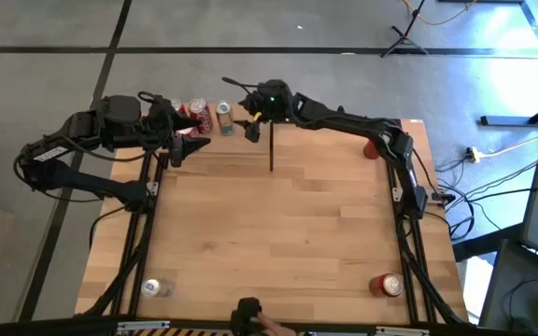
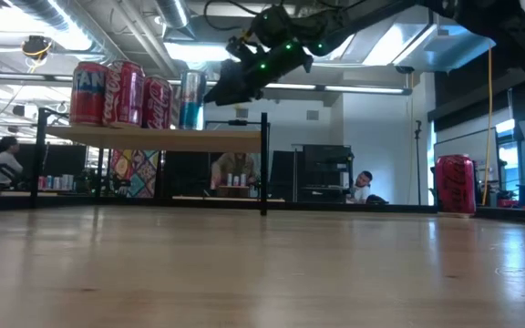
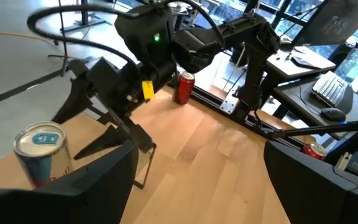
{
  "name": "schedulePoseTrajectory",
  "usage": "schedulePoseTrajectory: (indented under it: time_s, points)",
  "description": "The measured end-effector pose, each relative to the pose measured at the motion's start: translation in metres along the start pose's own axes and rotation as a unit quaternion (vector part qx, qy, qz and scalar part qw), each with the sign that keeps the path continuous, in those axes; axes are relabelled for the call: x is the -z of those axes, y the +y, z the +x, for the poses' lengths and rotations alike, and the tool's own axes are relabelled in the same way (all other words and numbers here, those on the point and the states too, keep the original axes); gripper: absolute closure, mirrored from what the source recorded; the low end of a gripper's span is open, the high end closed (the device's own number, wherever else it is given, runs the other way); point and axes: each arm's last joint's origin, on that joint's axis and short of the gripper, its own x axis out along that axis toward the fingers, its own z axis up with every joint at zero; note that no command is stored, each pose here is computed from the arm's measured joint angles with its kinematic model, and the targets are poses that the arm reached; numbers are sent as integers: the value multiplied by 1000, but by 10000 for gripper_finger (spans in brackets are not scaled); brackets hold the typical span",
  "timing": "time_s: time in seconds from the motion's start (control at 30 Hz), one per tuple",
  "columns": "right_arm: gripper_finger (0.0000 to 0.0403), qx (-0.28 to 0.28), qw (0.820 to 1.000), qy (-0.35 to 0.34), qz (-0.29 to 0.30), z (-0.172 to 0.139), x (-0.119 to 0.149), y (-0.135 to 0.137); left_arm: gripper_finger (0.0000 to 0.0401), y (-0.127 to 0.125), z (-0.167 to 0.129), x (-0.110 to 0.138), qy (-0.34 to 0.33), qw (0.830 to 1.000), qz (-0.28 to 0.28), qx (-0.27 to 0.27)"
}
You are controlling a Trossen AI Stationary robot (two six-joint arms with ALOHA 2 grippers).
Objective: Place canned beverage on shelf
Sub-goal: Put the top blue soda can on the shelf, then put the blue soda can on the shelf aligned with the other blue soda can
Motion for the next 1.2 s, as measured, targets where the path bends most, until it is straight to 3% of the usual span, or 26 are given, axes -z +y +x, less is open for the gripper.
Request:
schedulePoseTrajectory:
  time_s: [0.37,0.53,0.7,0.9,1.07,1.2]
  points:
    - [109,17,999,-32,-30,15,5,0,66,0,0,0,-1,1000,0,0]
    - [109,28,999,18,-30,5,4,1,66,0,0,0,0,1000,8,1]
    - [109,-12,999,16,-28,-55,-38,2,66,-1,2,1,12,1000,21,9]
    - [109,-127,991,50,-14,-141,-68,27,66,-11,28,13,84,995,39,23]
    - [109,-178,979,100,-8,-188,-70,60,66,-33,66,24,124,986,102,46]
    - [109,-170,976,137,7,-215,-65,90,66,-49,97,34,142,975,159,59]
